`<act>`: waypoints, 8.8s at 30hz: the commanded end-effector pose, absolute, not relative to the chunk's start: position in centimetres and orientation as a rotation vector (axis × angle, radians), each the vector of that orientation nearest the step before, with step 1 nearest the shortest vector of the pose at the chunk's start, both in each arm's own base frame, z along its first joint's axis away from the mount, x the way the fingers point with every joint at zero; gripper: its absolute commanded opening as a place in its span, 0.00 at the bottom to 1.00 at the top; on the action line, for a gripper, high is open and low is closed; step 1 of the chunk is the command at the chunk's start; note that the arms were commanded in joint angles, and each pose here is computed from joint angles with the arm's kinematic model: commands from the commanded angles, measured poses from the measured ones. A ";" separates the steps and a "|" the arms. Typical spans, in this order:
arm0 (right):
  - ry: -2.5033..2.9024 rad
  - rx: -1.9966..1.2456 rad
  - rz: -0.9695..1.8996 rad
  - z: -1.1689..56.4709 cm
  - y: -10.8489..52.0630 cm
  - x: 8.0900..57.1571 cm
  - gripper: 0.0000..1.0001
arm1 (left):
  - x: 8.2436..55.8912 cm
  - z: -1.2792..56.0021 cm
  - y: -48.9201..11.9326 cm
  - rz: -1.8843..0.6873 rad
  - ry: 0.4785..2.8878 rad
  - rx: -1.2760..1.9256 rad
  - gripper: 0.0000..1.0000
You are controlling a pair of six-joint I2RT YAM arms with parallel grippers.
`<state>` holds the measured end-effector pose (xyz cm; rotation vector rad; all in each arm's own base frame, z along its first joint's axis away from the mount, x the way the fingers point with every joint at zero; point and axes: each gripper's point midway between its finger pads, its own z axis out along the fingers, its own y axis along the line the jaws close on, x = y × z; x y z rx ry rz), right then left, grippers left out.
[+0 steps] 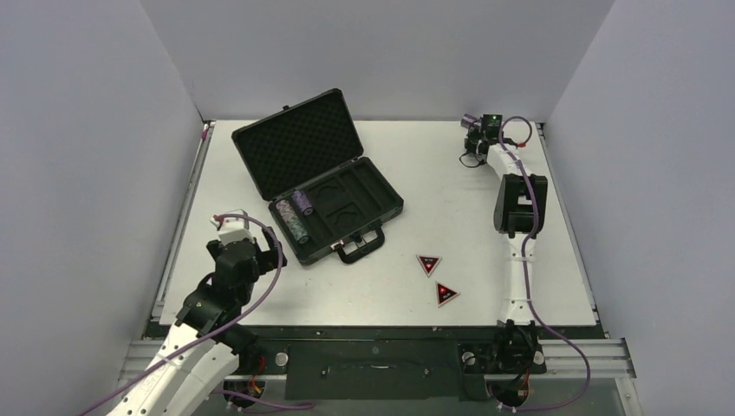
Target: Pack up texas hold em set
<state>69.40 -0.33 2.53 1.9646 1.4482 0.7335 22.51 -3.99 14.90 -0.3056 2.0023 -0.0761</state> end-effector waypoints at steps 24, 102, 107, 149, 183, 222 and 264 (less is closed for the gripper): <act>2.036 0.825 0.272 20.0 -1.4 62.9 0.81 | 25.7 21.6 -11.1 -0.277 2.185 -0.033 0.96; 1.315 1.493 0.930 1.2 -7.5 76.1 0.93 | 27.3 18.6 -9.5 -0.147 2.342 -0.010 0.96; 1.386 1.432 1.083 1.6 -3.7 76.5 0.88 | 27.2 18.7 -9.1 -0.133 2.337 -0.035 0.96; 2.179 0.667 1.038 15.0 14.9 60.4 0.92 | 29.8 24.8 -9.9 -0.222 2.127 -0.090 0.96; 1.742 1.556 1.548 12.7 30.0 66.6 0.92 | 32.7 23.8 -10.1 -0.219 2.083 -0.267 0.97; 1.984 0.393 0.796 14.4 21.5 67.9 0.83 | 32.4 22.6 -10.1 -0.155 2.142 -0.091 0.96; 2.266 0.710 0.342 17.8 5.4 30.5 0.88 | 60.9 17.2 -31.3 -0.279 1.908 0.803 0.87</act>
